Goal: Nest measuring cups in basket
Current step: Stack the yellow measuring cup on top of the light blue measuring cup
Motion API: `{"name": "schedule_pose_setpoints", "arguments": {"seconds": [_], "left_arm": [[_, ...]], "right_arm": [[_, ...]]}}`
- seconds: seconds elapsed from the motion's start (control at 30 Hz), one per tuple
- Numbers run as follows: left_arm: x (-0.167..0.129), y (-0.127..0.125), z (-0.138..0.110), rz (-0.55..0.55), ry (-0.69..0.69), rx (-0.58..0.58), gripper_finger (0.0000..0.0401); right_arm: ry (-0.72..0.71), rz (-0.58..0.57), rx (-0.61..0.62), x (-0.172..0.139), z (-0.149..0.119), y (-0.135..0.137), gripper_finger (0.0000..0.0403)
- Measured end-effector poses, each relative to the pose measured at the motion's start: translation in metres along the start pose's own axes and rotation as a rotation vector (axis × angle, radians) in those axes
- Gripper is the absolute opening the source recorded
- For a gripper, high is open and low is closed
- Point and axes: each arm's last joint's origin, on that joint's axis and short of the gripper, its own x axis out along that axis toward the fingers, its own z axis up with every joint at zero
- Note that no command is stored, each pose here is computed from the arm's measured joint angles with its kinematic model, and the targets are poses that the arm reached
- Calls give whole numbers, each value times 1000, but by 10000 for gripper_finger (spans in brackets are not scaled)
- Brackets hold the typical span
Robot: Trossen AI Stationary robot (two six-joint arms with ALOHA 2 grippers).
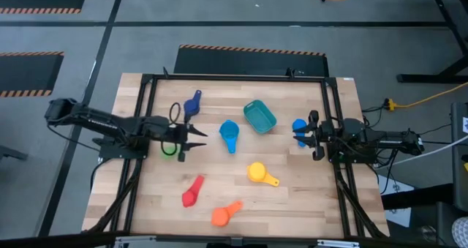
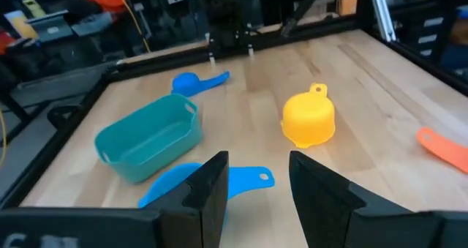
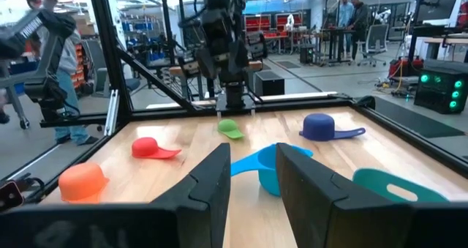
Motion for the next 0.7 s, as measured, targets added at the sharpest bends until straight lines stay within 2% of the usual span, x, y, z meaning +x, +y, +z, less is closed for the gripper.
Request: {"name": "schedule_pose_setpoints", "arguments": {"seconds": [0.1, 0.3, 0.47, 0.63, 0.7], "left_arm": [[-6, -1, -13, 12, -33, -27, 138], [-16, -3, -30, 22, -83, -59, 138], [-19, -4, -37, 30, -98, -64, 138], [-19, -3, -36, 37, -107, -78, 138], [-19, -3, -36, 37, -106, -82, 138]], "right_arm": [[-22, 2, 15, 0, 2, 0, 115], [-132, 29, 149, -1, 16, 2, 115], [-128, 49, 155, -7, 45, 4, 115], [-16, 70, 199, -10, 77, 8, 115], [51, 66, 265, -8, 86, 9, 115]]}}
